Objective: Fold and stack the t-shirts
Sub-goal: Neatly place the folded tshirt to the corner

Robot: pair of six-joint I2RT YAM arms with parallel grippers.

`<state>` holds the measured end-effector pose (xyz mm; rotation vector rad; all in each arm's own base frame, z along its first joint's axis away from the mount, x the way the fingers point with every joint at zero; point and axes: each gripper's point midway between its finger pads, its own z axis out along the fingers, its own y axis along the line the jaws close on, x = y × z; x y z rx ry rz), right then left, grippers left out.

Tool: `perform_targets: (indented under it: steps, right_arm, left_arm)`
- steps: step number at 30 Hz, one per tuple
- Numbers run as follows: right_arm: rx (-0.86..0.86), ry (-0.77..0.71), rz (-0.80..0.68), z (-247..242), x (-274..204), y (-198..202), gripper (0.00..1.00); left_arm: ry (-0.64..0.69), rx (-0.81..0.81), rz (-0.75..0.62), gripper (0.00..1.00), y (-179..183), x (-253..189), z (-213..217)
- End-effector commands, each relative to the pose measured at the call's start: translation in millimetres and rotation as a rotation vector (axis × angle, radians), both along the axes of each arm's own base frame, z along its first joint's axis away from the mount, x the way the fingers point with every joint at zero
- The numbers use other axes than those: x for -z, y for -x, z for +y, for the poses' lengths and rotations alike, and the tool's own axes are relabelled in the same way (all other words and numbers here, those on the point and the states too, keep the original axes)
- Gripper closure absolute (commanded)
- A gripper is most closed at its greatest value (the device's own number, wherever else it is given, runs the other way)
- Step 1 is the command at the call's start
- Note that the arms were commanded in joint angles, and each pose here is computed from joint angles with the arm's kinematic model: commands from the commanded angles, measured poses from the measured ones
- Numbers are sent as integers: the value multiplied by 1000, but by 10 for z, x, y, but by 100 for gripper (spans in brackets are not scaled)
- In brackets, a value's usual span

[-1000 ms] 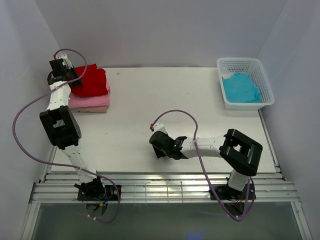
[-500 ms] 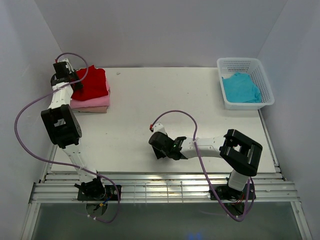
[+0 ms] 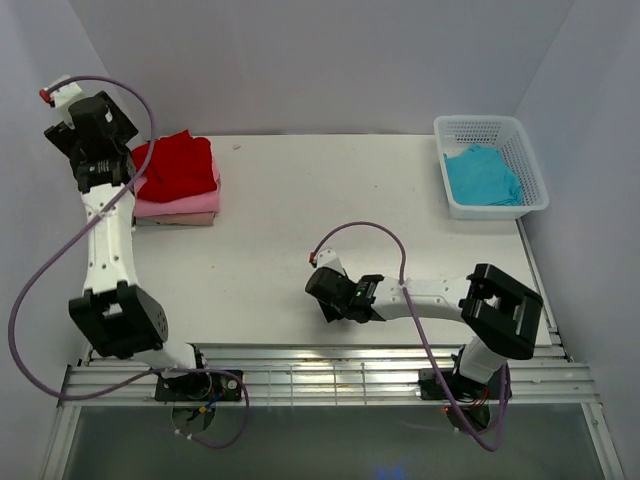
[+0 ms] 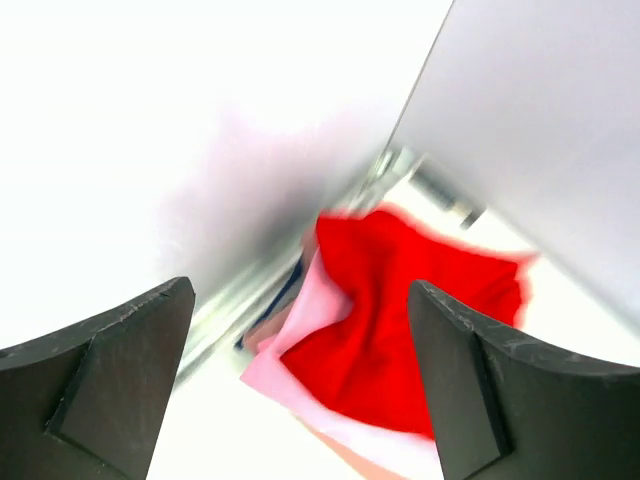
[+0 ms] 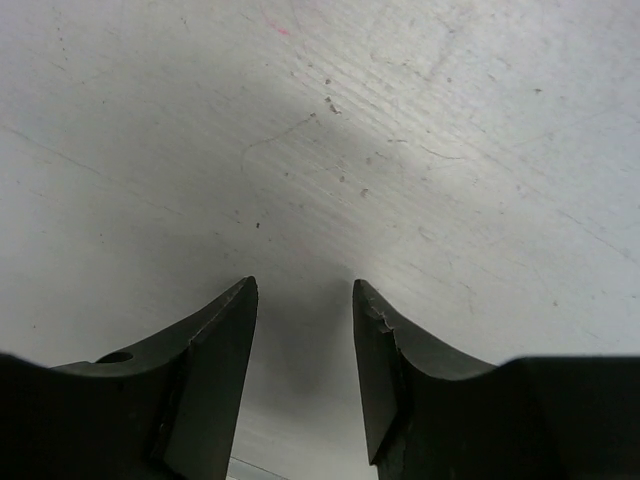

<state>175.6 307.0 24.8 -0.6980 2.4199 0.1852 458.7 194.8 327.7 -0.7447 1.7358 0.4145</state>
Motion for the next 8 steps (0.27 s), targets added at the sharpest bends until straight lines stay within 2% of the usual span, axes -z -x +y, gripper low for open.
perform_targets:
  steps: [1,5,6,8]
  right_arm:
    - [53,-8,-85,-121,-331,-94,51]
    - [98,-69,-178,-199,-799,-201,51]
    - [107,-72,-196,-249,-890,-216,52]
    - [141,-117,-260,-359,-1194,-264,49]
  left_arm:
    - [-54,29,-281,2,392,-980,-513]
    - [-58,167,-287,2,479,-842,-1189]
    - [-35,225,-245,2,472,-581,-1396]
    - [19,294,-285,2,583,-522,-1594]
